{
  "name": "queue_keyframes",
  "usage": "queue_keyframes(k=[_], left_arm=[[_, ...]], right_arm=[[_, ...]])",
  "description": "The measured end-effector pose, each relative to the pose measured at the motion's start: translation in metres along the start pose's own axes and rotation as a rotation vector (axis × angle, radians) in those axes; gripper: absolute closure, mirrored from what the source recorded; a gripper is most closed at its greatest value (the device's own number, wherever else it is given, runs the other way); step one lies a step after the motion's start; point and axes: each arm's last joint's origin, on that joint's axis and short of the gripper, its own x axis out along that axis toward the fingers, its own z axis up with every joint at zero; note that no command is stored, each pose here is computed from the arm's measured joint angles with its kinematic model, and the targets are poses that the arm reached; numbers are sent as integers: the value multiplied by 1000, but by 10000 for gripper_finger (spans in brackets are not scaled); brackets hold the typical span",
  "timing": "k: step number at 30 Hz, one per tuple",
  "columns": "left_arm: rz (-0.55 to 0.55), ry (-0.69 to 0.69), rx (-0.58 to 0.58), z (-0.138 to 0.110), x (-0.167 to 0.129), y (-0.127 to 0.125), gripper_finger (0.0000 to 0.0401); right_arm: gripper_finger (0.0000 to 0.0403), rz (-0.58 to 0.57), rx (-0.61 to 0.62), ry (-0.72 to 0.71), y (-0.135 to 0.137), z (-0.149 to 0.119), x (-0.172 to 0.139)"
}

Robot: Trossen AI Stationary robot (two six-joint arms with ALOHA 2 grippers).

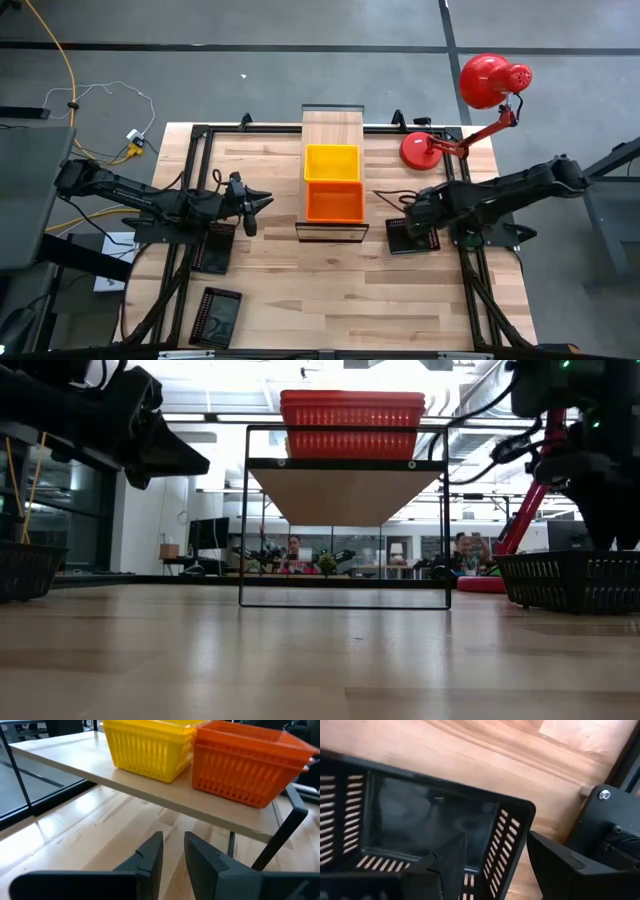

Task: Stack baskets on shelf by color
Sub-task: Put the top right black bin on the shelf

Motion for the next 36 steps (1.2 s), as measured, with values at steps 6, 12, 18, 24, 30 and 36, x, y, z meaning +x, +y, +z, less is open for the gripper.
queue_keyframes(k=[6,12,18,24,30,36], left_arm=[[-7,-24,3,3,0,-1,331],[-28,-21,1,3,0,-1,331],[-77,-9,-1,2,0,-3,331],[-83,-9,-10,2,0,-3,331],[-82,-8,-17,2,0,-3,331],[-82,-8,-17,2,0,-3,331]], right_arm=[[206,-59,7,15,5,4,8],[206,-121,23,6,9,5,16],[206,-199,8,20,15,6,27],[233,-198,-33,26,21,7,33],[374,-166,-59,30,24,7,33],[389,-60,-130,148,27,5,8]])
